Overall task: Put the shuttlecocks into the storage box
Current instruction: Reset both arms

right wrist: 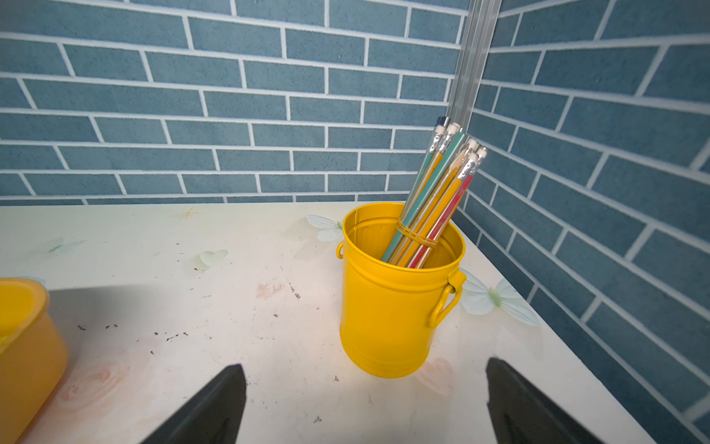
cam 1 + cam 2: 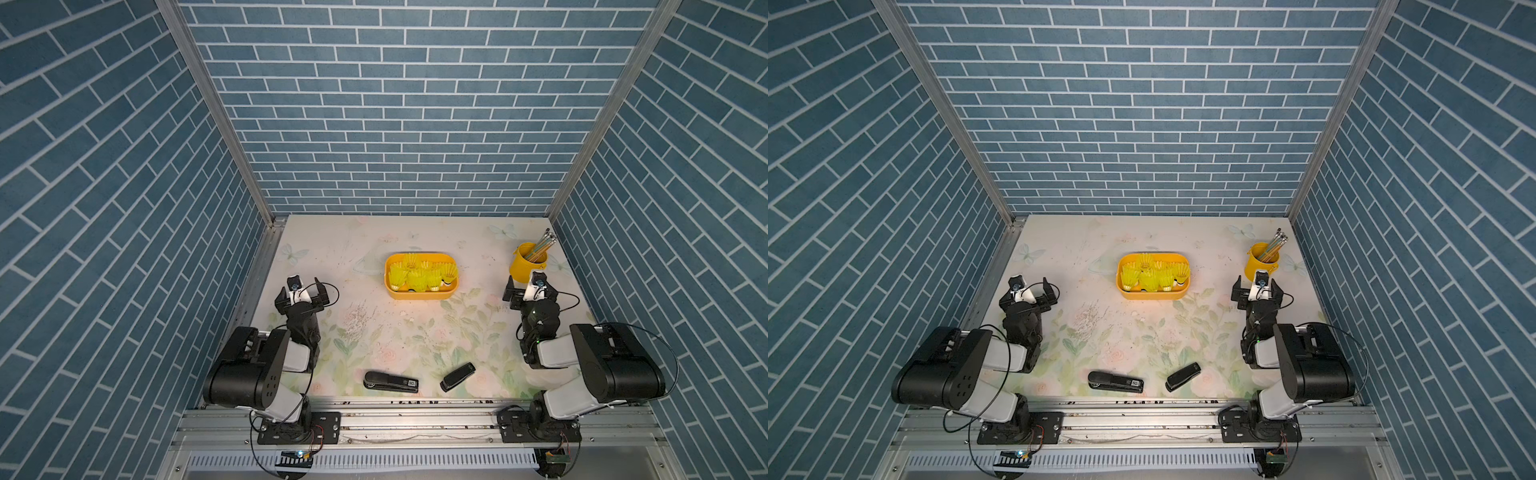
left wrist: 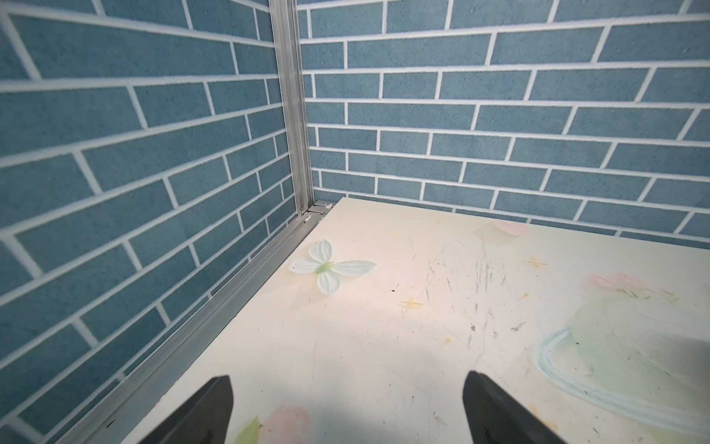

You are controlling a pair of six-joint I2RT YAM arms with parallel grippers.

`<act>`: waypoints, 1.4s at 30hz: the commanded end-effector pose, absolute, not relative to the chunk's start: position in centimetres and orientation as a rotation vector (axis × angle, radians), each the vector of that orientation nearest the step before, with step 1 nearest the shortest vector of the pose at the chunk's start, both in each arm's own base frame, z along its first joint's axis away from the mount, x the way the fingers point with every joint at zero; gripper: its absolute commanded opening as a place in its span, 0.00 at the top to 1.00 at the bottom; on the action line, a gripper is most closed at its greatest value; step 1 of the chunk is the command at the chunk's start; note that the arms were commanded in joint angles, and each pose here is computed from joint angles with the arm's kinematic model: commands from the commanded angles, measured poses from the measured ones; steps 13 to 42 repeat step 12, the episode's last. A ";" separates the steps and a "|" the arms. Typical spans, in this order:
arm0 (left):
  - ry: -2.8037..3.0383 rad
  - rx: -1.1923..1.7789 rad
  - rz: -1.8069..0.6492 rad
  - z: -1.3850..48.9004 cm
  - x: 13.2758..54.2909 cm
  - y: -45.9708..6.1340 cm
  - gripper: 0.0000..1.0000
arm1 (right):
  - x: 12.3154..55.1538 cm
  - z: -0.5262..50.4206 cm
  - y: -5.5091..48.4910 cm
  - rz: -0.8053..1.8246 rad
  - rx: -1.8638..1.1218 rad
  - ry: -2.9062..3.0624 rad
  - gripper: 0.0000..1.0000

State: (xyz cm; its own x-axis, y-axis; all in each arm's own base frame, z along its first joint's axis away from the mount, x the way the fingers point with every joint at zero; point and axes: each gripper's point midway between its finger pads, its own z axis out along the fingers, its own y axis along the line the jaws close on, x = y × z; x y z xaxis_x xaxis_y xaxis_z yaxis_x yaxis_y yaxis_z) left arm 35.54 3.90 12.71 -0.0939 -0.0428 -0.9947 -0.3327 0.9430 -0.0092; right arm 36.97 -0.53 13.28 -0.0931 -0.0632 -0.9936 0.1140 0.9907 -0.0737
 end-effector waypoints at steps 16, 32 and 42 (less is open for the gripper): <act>1.625 -0.296 0.232 13.5 35.8 3.9 0.00 | 36.8 12.9 -0.6 -0.149 0.034 1.668 0.00; 1.625 -0.296 0.232 13.5 35.8 3.9 0.00 | 36.8 12.9 -0.6 -0.149 0.034 1.668 0.00; 1.625 -0.296 0.232 13.5 35.8 3.9 0.00 | 36.8 12.9 -0.6 -0.149 0.034 1.668 0.00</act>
